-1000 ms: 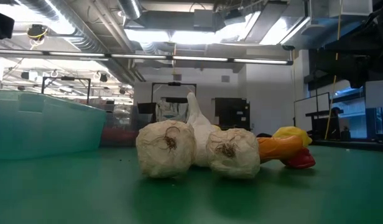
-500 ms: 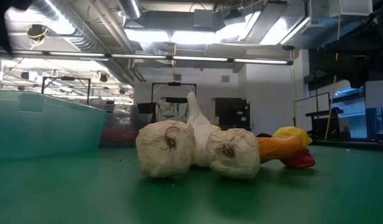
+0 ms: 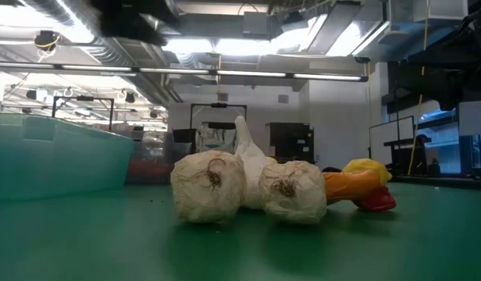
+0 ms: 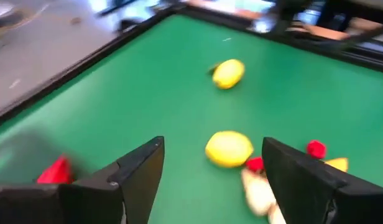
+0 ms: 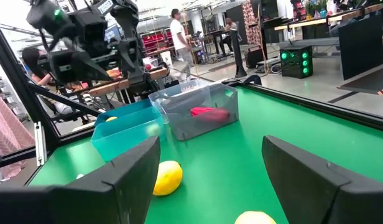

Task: Sort produce into baskets
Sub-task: Put the yellow lemon into the blue bin

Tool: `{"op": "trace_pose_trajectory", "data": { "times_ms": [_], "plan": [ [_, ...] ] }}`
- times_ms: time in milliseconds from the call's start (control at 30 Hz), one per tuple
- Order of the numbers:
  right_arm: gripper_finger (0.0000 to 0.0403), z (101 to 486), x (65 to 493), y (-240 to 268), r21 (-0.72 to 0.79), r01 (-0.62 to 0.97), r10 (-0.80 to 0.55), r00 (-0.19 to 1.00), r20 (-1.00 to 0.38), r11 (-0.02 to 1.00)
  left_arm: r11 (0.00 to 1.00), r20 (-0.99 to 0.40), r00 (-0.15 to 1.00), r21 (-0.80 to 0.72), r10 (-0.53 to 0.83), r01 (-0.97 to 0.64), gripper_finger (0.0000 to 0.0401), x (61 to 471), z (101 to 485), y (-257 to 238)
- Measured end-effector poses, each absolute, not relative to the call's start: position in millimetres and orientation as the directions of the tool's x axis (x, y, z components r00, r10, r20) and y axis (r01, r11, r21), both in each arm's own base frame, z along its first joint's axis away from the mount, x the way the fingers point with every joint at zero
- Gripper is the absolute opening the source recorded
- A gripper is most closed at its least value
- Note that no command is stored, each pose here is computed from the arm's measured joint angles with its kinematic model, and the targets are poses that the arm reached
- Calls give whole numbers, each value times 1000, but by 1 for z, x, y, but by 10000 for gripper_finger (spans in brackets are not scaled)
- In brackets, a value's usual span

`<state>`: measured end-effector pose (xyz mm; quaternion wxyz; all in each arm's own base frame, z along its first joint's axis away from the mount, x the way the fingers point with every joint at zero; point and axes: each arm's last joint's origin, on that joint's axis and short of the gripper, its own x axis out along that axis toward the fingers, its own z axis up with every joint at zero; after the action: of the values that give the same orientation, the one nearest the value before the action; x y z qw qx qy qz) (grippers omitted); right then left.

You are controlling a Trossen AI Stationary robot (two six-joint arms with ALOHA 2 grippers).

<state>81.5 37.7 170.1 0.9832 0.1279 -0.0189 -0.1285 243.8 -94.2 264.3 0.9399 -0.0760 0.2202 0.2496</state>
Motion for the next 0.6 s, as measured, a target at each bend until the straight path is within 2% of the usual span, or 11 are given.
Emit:
{"op": "trace_pose_trajectory", "data": {
  "times_ms": [233, 367, 467, 600],
  "plan": [
    [280, 170, 82, 38, 258, 248, -258, 966, 4, 934, 969, -462, 855, 44, 235, -242, 265, 297, 252, -52],
    [280, 170, 82, 38, 261, 248, -258, 966, 5, 933, 990, -453, 882, -5, 126, -144, 265, 320, 238, -25],
    [280, 170, 82, 38, 261, 248, -258, 966, 5, 933, 996, -470, 881, -37, 53, -80, 265, 333, 221, -10],
    [280, 170, 82, 38, 262, 247, -257, 966, 5, 933, 998, -536, 844, 37, -24, 52, 265, 343, 194, -6]
  ]
}}
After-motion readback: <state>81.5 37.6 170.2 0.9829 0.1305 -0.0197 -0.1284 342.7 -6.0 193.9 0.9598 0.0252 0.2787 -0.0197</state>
